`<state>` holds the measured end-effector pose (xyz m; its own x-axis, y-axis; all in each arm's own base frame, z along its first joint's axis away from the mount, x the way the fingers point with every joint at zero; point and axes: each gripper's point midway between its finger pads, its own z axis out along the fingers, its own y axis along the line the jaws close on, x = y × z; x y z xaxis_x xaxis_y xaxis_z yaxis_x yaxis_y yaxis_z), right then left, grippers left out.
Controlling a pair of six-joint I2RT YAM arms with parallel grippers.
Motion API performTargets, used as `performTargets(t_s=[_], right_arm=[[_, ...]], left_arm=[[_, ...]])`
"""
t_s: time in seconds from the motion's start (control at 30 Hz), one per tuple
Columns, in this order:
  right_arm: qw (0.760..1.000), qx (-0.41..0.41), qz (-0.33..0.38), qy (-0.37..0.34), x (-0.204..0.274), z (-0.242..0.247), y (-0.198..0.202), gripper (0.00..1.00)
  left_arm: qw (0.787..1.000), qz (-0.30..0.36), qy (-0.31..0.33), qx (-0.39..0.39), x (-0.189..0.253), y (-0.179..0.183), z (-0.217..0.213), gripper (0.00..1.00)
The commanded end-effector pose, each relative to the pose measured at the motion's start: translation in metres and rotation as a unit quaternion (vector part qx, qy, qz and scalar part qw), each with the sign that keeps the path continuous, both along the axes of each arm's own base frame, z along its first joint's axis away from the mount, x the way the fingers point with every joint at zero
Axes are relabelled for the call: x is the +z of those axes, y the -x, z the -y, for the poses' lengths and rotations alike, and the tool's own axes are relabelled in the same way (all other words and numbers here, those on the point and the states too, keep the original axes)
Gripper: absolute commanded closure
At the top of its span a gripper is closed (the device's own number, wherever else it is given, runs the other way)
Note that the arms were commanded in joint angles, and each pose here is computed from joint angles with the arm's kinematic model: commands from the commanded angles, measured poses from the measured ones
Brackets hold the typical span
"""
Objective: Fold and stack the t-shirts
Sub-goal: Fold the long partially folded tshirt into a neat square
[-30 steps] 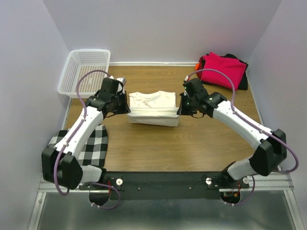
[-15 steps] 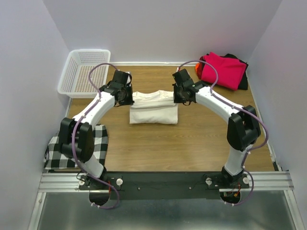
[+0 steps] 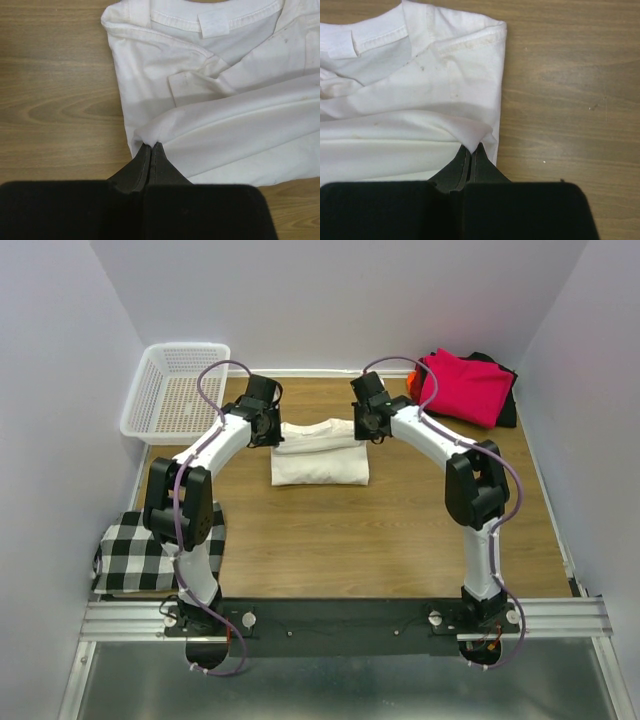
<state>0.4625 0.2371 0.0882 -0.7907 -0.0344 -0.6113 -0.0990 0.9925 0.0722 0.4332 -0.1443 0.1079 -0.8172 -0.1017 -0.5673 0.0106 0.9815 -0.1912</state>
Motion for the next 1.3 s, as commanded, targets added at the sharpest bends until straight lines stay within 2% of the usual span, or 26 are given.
performTargets(t_s=[0.0, 0.23, 0.5, 0.53, 0.57, 0.6, 0.63, 0.67, 0.7, 0.8, 0.93, 1.1, 1.27], right_arm=[[0.998, -0.024, 0.043, 0.024, 0.017, 0.012, -0.034, 0.99], [0.997, -0.021, 0.071, 0.02, 0.027, 0.001, -0.063, 0.99], [0.997, -0.016, 0.071, 0.005, -0.001, -0.02, -0.095, 0.99], [0.998, -0.014, 0.069, 0.007, -0.01, -0.021, -0.099, 0.95], [0.997, -0.017, 0.077, 0.003, -0.006, -0.022, -0.106, 0.84], [0.996, -0.024, 0.084, 0.007, -0.004, -0.02, -0.11, 0.6], [0.996, -0.03, 0.089, 0.005, -0.001, -0.019, -0.114, 0.5], [0.994, -0.036, 0.1, 0.001, 0.007, -0.019, -0.119, 0.45], [0.993, -0.047, 0.109, 0.004, 0.013, -0.014, -0.123, 0.39], [0.988, -0.068, 0.136, 0.002, 0.036, -0.007, -0.131, 0.37], [0.983, -0.086, 0.162, 0.009, 0.063, 0.005, -0.133, 0.37], [0.986, -0.068, 0.152, 0.006, 0.071, 0.006, -0.117, 0.37], [0.994, -0.034, 0.106, -0.008, 0.059, 0.0, -0.078, 0.37]], left_arm=[[0.999, 0.025, -0.033, 0.031, 0.01, -0.024, -0.023, 1.0], [0.998, 0.032, -0.041, 0.047, 0.008, -0.046, -0.03, 1.0], [0.994, 0.053, -0.069, 0.067, 0.003, -0.08, -0.042, 1.0], [0.993, 0.049, -0.076, 0.072, -0.004, -0.083, -0.046, 0.94], [0.992, 0.055, -0.079, 0.078, -0.003, -0.088, -0.049, 0.73], [0.99, 0.075, -0.083, 0.088, 0.002, -0.096, -0.053, 0.66], [0.988, 0.091, -0.083, 0.097, 0.011, -0.101, -0.057, 0.58], [0.985, 0.106, -0.084, 0.106, 0.018, -0.105, -0.061, 0.49], [0.981, 0.13, -0.083, 0.121, 0.028, -0.111, -0.065, 0.46], [0.97, 0.187, -0.065, 0.139, 0.063, -0.119, -0.067, 0.37], [0.966, 0.224, -0.044, 0.124, 0.09, -0.12, -0.061, 0.36], [0.976, 0.205, -0.028, 0.074, 0.08, -0.107, -0.045, 0.36], [0.982, 0.187, 0.0, 0.008, 0.072, -0.083, -0.02, 0.36]])
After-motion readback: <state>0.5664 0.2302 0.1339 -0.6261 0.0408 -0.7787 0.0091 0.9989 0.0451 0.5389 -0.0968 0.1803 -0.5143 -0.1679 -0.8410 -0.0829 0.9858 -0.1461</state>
